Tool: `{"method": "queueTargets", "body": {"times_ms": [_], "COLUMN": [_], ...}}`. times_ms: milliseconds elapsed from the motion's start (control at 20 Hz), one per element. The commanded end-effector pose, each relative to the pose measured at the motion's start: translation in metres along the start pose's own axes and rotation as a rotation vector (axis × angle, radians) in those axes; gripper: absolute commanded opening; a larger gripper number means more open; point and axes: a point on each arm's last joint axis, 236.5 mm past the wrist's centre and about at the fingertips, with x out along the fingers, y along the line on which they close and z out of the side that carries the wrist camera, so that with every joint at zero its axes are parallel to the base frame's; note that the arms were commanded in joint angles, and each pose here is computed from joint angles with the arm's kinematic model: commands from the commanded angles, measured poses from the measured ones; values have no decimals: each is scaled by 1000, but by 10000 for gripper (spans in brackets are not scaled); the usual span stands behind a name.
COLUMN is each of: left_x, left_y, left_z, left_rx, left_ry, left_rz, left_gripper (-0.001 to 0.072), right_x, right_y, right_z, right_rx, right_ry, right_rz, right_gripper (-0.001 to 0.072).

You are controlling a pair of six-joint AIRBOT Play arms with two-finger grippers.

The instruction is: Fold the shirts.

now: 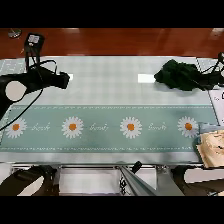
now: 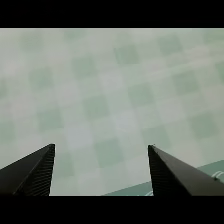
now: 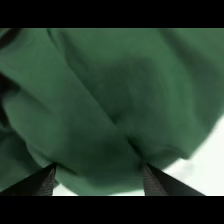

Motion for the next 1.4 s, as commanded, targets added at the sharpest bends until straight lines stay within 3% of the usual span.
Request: {"method": "queueTargets", "body": {"times_ms": [0,50,150,200,350,500,650,850,1100,1350], "left_x": [1,1,1,0,-6,-41,-127,-255,-263,-237], "left_y": [-4,-4,-6,-9,-17,-22,-21,-23,-37,-43], "left_z": [-4,-4,-4,-4,4,50,130,181,109,41], "left_rx": [-21,-21,-30,-47,-88,-103,-83,-56,-43,-85], "left_ry": [18,18,19,17,-6,-131,-382,-651,-391,-90], "left_rz": [-17,-17,-25,-39,-72,-97,-100,-104,-141,-161], "left_gripper": [707,707,707,707,707,707,707,705,705,705], "right_x": [25,31,33,30,-12,-125,-294,-440,-442,-352], "right_y": [9,13,22,29,71,145,214,237,263,291], "right_z": [-6,-8,1,4,25,58,75,30,-80,-172], "right_rx": [90,90,57,59,-63,-283,-365,-497,-597,-695], "right_ry": [15,14,-32,-44,-69,-211,-482,-703,-362,-102], "right_rz": [70,75,79,93,206,394,588,618,743,685], "right_gripper": [590,493,144,24,25,25,25,25,25,25]}}
